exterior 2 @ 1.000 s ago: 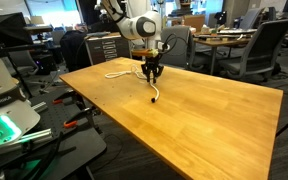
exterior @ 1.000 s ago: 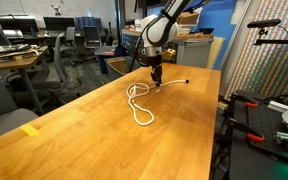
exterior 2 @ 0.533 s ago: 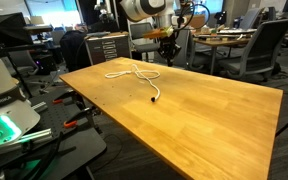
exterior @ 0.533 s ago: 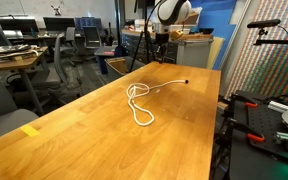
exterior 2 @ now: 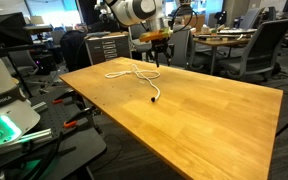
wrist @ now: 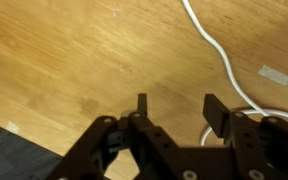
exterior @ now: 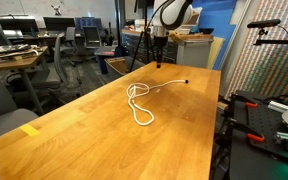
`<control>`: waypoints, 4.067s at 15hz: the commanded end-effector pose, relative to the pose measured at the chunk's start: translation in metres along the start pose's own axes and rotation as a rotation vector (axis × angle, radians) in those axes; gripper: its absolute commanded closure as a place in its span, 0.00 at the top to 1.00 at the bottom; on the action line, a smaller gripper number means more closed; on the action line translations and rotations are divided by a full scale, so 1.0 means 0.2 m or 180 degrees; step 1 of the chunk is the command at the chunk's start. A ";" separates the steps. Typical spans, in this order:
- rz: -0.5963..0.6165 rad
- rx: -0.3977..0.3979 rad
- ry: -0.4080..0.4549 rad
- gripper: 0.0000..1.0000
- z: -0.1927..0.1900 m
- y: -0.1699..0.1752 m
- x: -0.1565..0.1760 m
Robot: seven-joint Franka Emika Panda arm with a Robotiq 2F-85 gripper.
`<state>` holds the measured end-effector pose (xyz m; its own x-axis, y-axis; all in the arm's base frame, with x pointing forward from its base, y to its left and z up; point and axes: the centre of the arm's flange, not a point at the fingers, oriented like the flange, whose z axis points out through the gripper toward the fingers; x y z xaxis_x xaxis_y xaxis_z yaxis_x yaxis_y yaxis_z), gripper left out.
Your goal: Make a knot with the object on the table
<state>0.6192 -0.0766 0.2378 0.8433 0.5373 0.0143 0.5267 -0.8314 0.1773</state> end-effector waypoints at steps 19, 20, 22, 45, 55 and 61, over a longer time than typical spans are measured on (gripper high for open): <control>-0.2089 0.0242 -0.0423 0.53 0.40 -0.58 0.21; -0.1994 0.0242 -0.0489 0.42 0.40 -0.59 0.21; -0.1763 0.0306 -0.0593 0.26 0.40 -0.60 0.22; 0.0934 -0.0014 -0.0573 0.70 -0.27 0.09 -0.06; 0.0404 0.0206 -0.0103 1.00 -0.04 -0.46 0.27; 0.0063 0.0356 -0.0052 0.93 0.04 -0.69 0.39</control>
<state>0.6090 0.0640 0.2102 0.8816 0.4715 -0.0204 0.4713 -0.8771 0.0926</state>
